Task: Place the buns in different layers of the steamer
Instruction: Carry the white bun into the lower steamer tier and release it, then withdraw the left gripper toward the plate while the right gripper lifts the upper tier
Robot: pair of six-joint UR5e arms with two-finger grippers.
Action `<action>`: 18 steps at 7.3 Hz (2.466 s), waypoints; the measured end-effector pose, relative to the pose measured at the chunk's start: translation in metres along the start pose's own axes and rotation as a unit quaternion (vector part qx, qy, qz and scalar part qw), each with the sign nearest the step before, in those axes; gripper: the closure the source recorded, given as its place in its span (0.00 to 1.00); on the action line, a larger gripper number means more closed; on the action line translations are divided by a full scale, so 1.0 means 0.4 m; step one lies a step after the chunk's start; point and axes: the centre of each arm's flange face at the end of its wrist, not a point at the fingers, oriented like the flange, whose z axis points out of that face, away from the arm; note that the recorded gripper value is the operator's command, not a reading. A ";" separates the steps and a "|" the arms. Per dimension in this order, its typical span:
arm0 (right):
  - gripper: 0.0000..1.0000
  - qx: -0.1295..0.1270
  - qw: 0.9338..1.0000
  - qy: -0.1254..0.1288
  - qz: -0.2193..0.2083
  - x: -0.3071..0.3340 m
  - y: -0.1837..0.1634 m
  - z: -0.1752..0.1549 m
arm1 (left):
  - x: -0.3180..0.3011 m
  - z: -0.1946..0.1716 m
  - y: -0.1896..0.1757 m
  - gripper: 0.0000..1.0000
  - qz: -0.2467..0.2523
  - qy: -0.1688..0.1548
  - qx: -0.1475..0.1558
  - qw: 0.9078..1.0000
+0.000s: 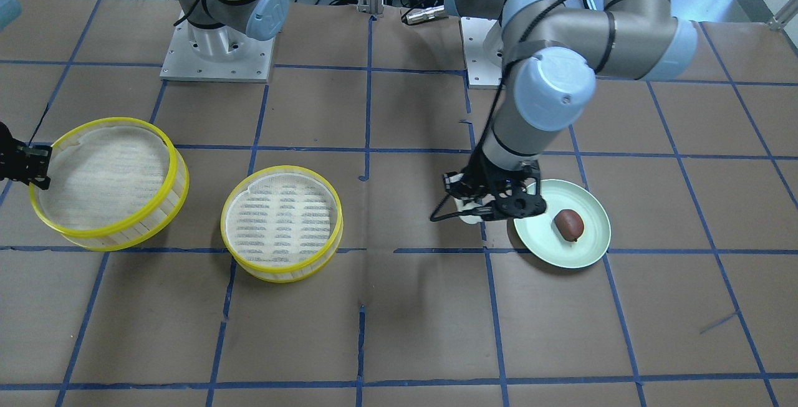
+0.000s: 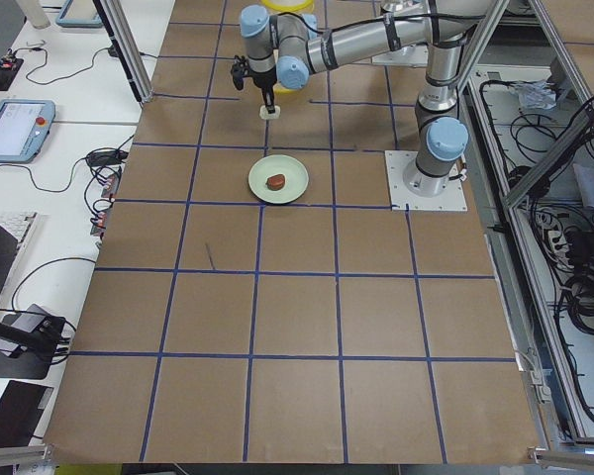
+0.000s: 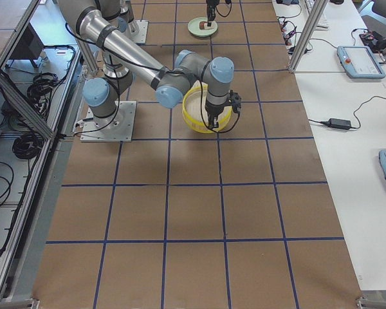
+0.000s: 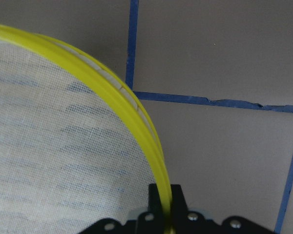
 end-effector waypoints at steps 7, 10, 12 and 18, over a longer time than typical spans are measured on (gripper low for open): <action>0.80 0.001 1.000 0.001 0.002 0.001 -0.001 0.004 | 0.505 0.210 0.195 0.34 0.000 0.153 -0.004 0.988; 0.77 0.002 1.000 0.001 0.003 0.000 -0.001 0.003 | 0.518 0.233 0.181 0.27 0.005 0.166 0.010 0.986; 0.78 0.003 1.000 0.002 0.003 0.000 -0.002 0.000 | 0.521 0.230 0.178 0.24 0.007 0.170 0.016 0.985; 0.98 0.002 1.000 0.003 0.003 -0.006 0.001 -0.016 | 0.381 0.041 0.093 0.07 -0.029 0.165 0.076 0.983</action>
